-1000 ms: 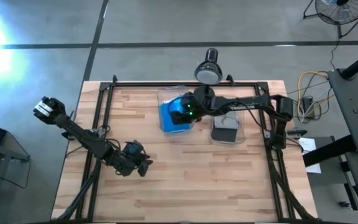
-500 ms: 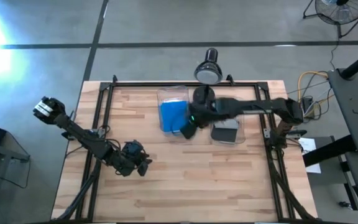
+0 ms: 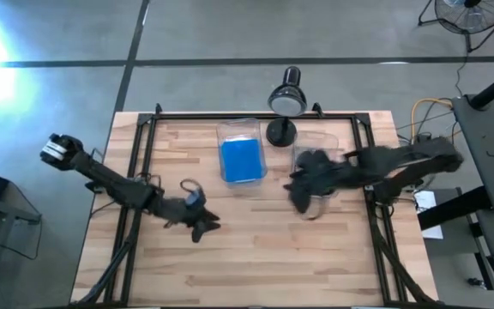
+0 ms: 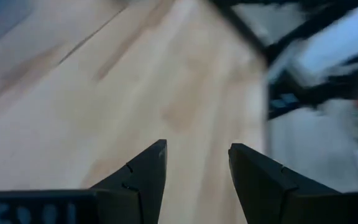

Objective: Pick & place jewel cases by type
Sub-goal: Return to Home Position

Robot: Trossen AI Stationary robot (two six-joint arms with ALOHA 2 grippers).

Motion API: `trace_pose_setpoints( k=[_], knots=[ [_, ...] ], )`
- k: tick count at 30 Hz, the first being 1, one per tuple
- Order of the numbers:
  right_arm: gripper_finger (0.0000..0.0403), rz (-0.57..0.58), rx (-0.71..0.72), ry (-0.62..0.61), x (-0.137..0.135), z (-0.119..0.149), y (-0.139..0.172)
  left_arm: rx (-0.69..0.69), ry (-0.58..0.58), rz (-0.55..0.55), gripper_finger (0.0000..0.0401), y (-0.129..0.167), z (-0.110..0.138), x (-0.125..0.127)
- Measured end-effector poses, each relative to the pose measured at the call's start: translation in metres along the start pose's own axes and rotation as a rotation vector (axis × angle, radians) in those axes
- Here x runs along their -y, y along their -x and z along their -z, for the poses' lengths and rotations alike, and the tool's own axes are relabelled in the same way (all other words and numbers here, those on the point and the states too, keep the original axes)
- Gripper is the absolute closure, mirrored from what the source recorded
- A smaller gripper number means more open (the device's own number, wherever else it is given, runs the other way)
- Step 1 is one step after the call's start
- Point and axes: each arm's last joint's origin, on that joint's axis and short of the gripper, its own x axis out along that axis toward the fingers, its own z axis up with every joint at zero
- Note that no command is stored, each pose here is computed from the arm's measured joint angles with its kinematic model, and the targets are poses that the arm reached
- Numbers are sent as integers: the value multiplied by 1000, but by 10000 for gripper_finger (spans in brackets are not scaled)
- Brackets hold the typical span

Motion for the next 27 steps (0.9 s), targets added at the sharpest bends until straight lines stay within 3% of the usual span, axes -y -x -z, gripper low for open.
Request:
trace_pose_setpoints(
  k=[3,6,8,10,12,15,19,27],
  knots=[
    [205,-79,125,8,13,2,31,24,10,100,246,-1,-25,-5],
    [208,-82,185,-9,31,6,54,81,47,76,246,3,-44,-17],
    [209,-99,208,-32,47,9,74,90,140,51,246,8,-53,-25],
    [209,-140,236,-134,61,11,94,108,229,52,246,12,-59,-29],
    [209,-188,272,-159,70,12,107,128,197,101,246,19,-63,-25],
    [209,-354,318,-26,74,15,121,200,78,235,246,32,-72,-12],
    [209,-526,408,31,77,23,122,250,-35,363,246,55,-79,-2],
    [209,-602,390,-43,98,77,59,262,-147,323,246,94,-74,-10]
  ],
)
